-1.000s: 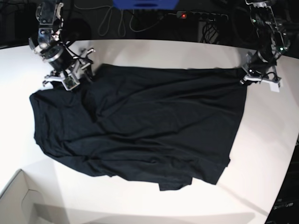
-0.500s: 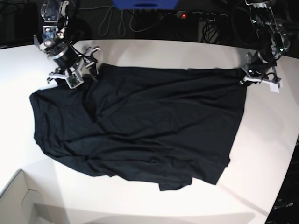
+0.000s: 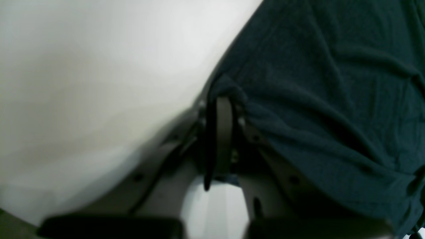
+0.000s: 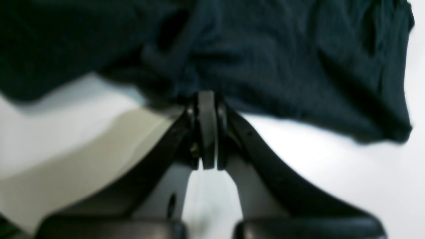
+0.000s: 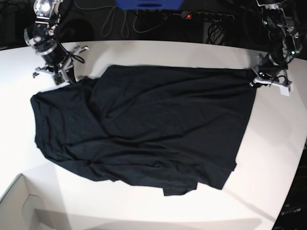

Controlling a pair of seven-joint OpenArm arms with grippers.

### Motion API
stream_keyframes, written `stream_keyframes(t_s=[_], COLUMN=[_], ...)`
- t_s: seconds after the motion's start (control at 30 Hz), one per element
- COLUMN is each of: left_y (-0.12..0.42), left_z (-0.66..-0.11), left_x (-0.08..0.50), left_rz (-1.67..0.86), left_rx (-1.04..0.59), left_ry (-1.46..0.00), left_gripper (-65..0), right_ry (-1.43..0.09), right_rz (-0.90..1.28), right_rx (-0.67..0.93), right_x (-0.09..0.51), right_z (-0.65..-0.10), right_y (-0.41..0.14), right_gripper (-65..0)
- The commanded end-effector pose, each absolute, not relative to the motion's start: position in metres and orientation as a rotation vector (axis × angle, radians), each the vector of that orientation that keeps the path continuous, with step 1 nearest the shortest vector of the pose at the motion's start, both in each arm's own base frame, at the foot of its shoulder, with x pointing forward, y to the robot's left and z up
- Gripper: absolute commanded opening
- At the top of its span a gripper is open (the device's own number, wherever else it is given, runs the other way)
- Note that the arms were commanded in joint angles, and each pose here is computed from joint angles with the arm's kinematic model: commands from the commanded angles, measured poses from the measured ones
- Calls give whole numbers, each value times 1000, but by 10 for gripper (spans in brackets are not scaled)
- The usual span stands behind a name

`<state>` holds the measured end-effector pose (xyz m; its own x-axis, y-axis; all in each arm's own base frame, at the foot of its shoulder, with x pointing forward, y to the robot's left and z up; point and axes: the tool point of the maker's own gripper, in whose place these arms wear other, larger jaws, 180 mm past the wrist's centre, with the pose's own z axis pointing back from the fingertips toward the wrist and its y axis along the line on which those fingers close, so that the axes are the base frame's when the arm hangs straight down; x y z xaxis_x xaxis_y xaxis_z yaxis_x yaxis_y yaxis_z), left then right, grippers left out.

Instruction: Layout the t-shirt on the table in an organized manner, then fold the t-shirt properly

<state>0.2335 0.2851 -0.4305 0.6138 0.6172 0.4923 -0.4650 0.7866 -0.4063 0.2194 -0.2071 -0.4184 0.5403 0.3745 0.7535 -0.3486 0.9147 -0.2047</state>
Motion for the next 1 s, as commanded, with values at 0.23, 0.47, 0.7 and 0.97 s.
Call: stream_keyframes(t_s=[0.23,0.47,0.7,0.97], left_y=[291,291,291,291], left_z=[-421,-421,-422,-422], left_x=[235,235,235,235], left_rz=[618,618,618,619], left_rx=[-220,-220,-219,-221], left_ry=[-668,-668,-667,-668], left_gripper=[-650,-650,-650,-650], right_ry=[-935,-930,-902,-922], right_rz=[452,488,508,557], right_rx=[-34,63,127,193], right_x=[208,206,200,204], right_z=[-403,-411,-425,-422], right_y=[-202,-157,-135,-104], right_gripper=[-650,-650,-626,-471])
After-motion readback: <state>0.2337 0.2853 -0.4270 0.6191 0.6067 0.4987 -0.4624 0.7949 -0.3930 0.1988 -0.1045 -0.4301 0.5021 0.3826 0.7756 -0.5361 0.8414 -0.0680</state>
